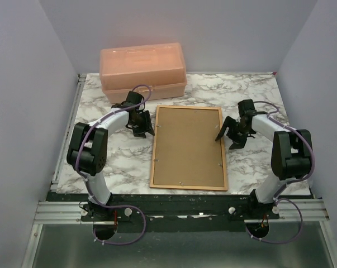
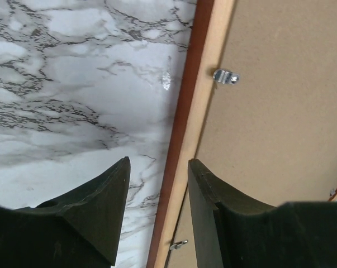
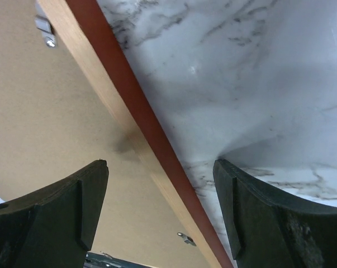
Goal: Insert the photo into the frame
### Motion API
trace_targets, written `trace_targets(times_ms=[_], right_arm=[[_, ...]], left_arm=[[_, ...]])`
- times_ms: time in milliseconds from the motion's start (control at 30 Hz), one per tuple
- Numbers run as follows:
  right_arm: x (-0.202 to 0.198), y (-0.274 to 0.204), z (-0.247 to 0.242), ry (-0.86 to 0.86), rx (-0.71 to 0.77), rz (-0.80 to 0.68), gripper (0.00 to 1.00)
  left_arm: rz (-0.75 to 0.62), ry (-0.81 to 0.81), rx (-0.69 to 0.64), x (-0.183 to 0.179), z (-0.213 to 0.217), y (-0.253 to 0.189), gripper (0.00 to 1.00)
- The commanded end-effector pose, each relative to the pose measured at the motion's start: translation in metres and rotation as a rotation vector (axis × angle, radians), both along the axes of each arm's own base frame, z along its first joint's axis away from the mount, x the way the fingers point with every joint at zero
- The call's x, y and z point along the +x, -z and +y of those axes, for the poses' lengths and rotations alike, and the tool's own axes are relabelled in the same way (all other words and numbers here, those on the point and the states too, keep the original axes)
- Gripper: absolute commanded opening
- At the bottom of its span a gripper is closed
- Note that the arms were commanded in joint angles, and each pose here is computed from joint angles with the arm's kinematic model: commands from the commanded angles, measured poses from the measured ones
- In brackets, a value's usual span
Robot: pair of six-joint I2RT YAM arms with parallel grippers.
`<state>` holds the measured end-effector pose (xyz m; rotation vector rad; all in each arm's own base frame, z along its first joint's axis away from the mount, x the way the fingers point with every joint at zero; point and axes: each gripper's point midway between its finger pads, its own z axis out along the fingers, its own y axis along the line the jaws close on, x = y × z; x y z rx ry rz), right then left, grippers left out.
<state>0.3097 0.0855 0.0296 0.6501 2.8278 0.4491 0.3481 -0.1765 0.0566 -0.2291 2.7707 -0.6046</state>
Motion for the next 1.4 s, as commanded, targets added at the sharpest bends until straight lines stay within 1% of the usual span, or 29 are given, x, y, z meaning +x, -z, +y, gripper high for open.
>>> trace_targets(times_ms=[0,367,667,900,1067,1267,1333,1367], right_arm=[[0.019,0.000,0.005,-0.042,0.021,-0.041,0.84],[0.021,0.012,0.011,-0.066,0.049,-0.019,0.83],[0.019,0.010,0.028,-0.131,0.150,-0.028,0.83],[0.014,0.003,0.047,-0.200,0.250,-0.043,0.83],[0.006,0.006,0.062,-0.264,0.233,-0.029,0.83],[-0.007,0.006,0.061,-0.253,0.198,-0.029,0.83],[-0.009,0.003,0.058,-0.250,0.176,-0.041,0.84],[-0.010,0.002,0.055,-0.247,0.160,-0.047,0.85]], left_arm=[[0.020,-0.015,0.069,0.007,0.009,0.011,0.47],[0.054,0.025,0.040,0.005,-0.010,0.028,0.46],[0.073,0.079,0.055,-0.004,-0.033,0.037,0.47],[0.063,0.132,-0.002,-0.012,-0.052,0.035,0.47],[0.049,0.172,-0.019,-0.024,-0.064,0.029,0.47],[0.058,0.170,-0.029,-0.044,-0.058,0.030,0.47],[0.056,0.163,-0.016,-0.050,-0.053,0.030,0.50],[0.055,0.157,-0.004,-0.052,-0.049,0.030,0.57]])
